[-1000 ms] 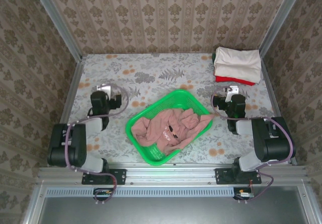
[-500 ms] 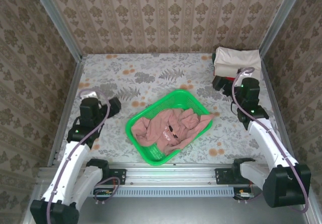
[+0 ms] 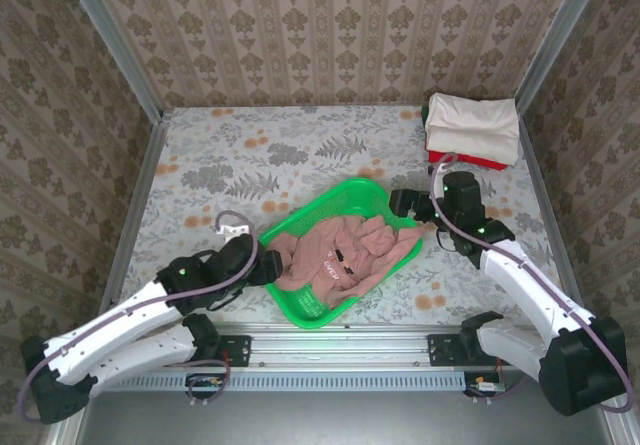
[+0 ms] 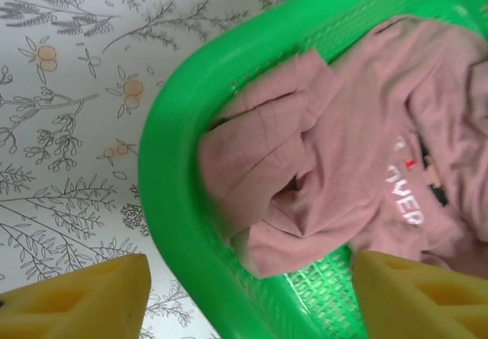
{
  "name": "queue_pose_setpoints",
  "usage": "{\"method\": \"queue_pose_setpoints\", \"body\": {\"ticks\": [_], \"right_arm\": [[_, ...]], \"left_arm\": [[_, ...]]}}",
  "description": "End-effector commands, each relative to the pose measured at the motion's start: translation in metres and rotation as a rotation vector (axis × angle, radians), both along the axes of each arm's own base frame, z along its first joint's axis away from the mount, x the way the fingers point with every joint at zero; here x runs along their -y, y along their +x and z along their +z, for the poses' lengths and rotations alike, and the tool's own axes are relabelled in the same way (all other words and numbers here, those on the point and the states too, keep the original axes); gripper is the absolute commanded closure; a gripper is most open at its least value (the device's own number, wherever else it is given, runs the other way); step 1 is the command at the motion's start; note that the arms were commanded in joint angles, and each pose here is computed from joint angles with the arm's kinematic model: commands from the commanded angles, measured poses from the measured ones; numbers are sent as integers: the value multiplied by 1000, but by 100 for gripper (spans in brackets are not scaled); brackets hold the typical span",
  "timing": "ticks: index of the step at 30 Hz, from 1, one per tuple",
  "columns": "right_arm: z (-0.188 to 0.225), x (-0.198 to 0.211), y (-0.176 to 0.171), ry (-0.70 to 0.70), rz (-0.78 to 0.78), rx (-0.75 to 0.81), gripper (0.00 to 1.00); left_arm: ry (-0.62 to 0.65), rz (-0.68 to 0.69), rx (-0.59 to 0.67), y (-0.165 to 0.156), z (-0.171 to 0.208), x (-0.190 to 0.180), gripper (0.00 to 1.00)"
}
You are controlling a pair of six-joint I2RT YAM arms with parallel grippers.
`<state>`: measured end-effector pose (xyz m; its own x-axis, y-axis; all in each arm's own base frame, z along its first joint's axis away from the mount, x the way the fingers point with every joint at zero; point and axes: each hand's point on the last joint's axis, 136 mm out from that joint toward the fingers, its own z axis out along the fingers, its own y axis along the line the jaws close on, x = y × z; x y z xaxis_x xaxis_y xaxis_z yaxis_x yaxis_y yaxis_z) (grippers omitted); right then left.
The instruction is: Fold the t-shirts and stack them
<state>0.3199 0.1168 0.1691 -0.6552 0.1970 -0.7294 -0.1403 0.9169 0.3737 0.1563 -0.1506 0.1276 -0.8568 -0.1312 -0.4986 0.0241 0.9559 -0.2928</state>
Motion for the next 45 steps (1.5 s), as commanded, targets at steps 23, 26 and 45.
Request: {"method": "queue_pose_setpoints", "body": {"ticks": [23, 26, 45], "right_arm": [[-73, -46, 44, -188, 26, -263, 54], [-77, -58, 66, -217, 36, -274, 63], [71, -75, 147, -303, 48, -76, 6]], "left_arm": [[47, 109, -44, 76, -39, -25, 56], [52, 136, -8, 94, -25, -38, 42], [404, -303, 292, 76, 78, -6, 0]]}}
